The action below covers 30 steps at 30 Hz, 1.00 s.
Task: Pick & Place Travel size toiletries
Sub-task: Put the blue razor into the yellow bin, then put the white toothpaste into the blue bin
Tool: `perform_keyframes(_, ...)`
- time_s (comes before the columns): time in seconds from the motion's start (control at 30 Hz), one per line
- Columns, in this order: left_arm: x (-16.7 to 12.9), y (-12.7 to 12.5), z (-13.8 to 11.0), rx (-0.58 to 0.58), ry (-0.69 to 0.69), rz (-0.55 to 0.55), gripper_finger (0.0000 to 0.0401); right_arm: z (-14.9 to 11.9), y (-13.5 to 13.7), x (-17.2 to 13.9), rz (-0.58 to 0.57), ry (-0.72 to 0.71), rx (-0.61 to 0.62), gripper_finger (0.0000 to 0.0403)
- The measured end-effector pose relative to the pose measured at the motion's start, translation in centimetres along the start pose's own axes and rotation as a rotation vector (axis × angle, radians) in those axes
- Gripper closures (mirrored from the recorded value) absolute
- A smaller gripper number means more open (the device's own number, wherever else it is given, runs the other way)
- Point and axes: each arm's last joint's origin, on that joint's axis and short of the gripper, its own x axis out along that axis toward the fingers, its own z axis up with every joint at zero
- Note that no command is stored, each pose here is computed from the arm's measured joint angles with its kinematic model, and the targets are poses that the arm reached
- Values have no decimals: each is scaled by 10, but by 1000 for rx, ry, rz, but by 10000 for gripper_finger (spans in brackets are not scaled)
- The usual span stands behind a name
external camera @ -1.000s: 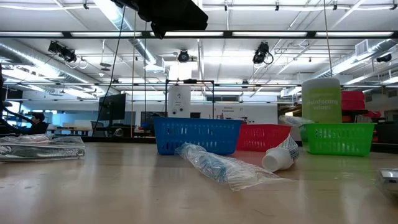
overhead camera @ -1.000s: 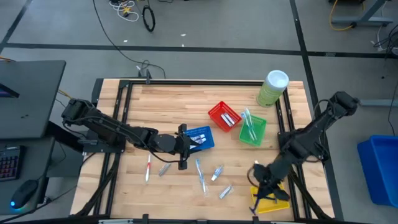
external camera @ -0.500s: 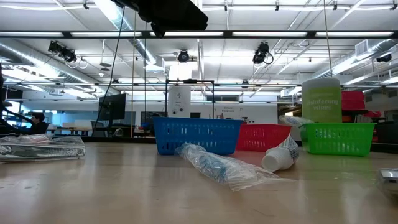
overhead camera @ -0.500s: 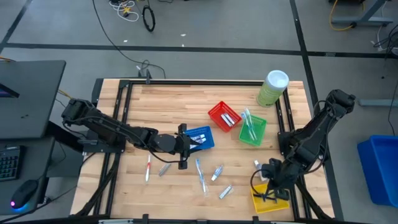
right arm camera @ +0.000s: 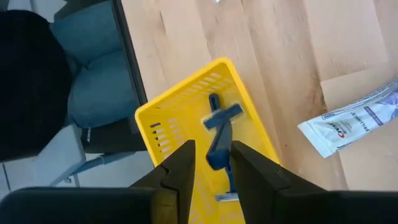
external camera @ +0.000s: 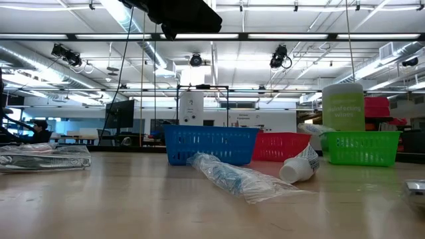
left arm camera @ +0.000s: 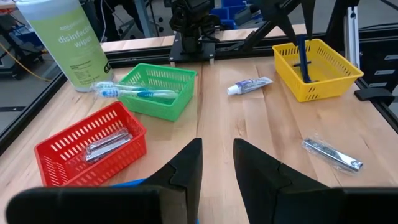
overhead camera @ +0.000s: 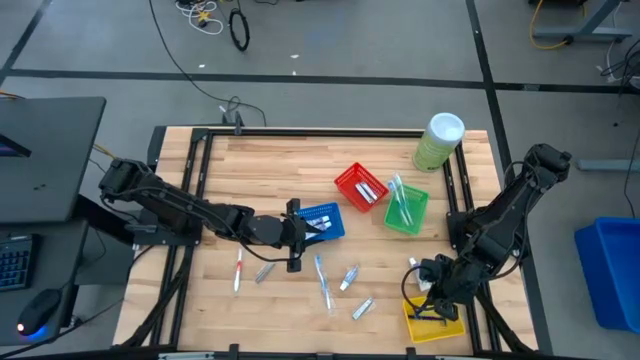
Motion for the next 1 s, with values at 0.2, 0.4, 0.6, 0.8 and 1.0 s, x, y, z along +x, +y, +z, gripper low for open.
perform_keyframes(0.2,0,0,0,0,0,0,301,-3,1,0,17,53,-7,276)
perform_keyframes(0.4,0,0,0,0,1,0,301,-8,3,-1,62,216,120,278)
perform_keyframes(0.6,0,0,0,0,1,0,301,-11,4,-2,83,332,154,275)
perform_keyframes(0.8,0,0,0,0,1,0,301,-6,1,-1,70,223,-37,276)
perform_keyframes(1.0,0,0,0,0,0,0,301,13,1,0,36,-51,-110,274)
